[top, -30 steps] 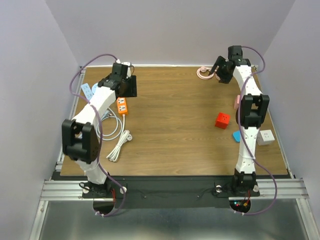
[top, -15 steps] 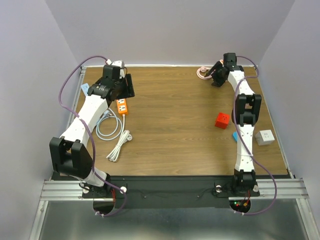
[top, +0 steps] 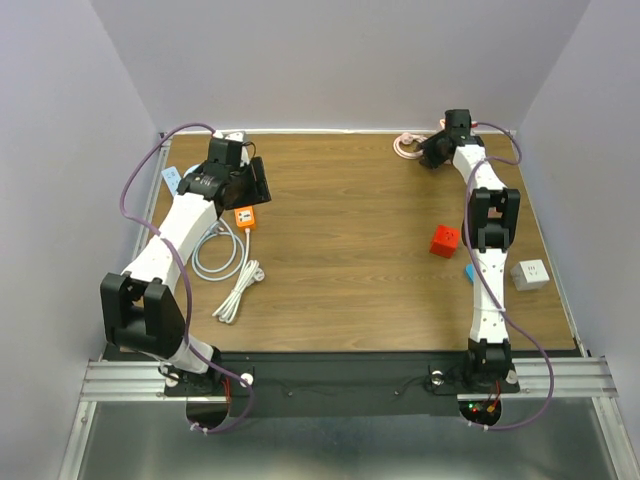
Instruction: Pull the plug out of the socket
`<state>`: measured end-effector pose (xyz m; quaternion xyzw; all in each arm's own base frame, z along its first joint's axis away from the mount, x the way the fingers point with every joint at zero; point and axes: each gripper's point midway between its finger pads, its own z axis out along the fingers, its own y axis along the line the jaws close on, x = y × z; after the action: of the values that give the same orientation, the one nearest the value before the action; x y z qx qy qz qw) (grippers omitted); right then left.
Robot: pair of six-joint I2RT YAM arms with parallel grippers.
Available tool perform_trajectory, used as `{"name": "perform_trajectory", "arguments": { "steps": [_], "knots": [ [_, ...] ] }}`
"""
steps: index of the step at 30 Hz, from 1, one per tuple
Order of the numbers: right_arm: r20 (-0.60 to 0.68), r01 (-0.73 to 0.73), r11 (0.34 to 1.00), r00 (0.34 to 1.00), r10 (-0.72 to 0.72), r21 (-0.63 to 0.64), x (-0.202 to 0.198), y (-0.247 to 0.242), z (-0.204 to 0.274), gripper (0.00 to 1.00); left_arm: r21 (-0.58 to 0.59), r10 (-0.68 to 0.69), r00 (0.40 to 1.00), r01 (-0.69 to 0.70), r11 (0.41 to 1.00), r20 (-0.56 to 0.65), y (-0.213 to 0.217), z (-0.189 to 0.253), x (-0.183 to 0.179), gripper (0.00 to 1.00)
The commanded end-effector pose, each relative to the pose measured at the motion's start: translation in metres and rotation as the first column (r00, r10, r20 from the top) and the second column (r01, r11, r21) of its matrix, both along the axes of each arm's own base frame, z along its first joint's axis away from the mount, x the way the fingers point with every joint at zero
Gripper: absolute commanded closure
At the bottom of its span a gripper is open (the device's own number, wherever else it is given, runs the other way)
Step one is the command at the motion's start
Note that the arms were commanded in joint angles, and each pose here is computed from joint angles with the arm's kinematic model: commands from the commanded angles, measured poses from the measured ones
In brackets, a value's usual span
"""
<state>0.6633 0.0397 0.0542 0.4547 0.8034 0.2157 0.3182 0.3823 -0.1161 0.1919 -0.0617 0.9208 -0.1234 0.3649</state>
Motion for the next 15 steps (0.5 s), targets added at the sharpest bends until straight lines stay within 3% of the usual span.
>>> {"name": "perform_trajectory", "arguments": {
  "steps": [1,12,15],
  "knots": [
    [-0.010,0.128,0.992,0.992,-0.128,0.001,0.005,-0.008,-0.017,0.58,-0.015,0.021,0.999,-0.020,1.000,0.041,0.004,0.019,-0.010,0.30],
    [-0.079,0.100,0.994,0.992,-0.096,0.041,-0.001,0.002,-0.051,0.63,-0.023,0.011,1.000,-0.010,1.000,0.019,0.002,0.011,-0.015,0.32],
    [-0.076,0.085,0.995,0.994,-0.081,0.045,0.001,0.004,-0.053,0.80,-0.027,0.003,1.000,-0.003,1.000,0.011,0.001,0.009,-0.018,0.33]
  ]
}}
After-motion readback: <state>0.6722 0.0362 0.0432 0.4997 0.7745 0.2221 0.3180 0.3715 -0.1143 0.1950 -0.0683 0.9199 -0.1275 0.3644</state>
